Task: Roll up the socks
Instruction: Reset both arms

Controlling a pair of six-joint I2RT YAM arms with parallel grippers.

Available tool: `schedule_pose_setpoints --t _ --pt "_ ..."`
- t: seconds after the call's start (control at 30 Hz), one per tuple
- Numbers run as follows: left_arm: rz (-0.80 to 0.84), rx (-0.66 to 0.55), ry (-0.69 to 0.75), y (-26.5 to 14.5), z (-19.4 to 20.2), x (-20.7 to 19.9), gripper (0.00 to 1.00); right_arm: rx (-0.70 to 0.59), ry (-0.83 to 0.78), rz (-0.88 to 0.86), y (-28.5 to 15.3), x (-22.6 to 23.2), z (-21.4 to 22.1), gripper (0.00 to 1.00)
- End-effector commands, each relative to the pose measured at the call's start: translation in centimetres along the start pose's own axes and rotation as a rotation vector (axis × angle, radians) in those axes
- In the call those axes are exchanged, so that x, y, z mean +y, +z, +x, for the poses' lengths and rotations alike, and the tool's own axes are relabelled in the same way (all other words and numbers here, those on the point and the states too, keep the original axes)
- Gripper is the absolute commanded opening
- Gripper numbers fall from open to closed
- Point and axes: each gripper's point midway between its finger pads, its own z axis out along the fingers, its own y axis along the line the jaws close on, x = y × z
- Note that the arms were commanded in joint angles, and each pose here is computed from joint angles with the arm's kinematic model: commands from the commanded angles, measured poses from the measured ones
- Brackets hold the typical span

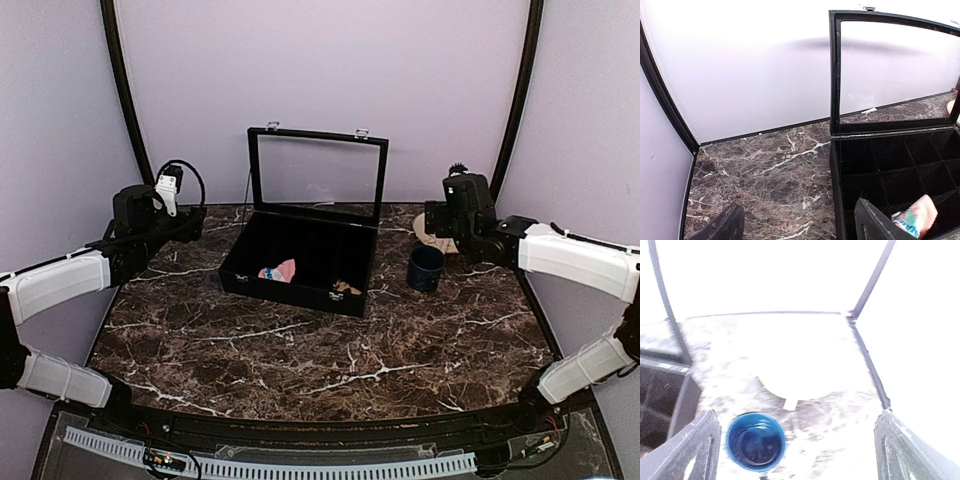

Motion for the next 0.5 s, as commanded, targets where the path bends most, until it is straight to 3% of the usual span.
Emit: schedule_pose_setpoints --t 0.0,0.17,0.47 --pt "-0.054 -0.142 -0.005 -0.9 -2.7 1.7 0.78 -0.109 0.158 0.148 -1.0 -4.7 -1.0 0.99" --pt "-0.059 -0.102 -0.019 -0.4 -0.9 2.3 0.78 -0.088 0.190 0.224 -1.6 -6.6 0.9 0.99" --pt "-0.055 -0.110 -0.013 -0.6 -0.9 2.5 0.78 -0.088 0.241 0.296 -2.2 -8.1 2.0 0.99"
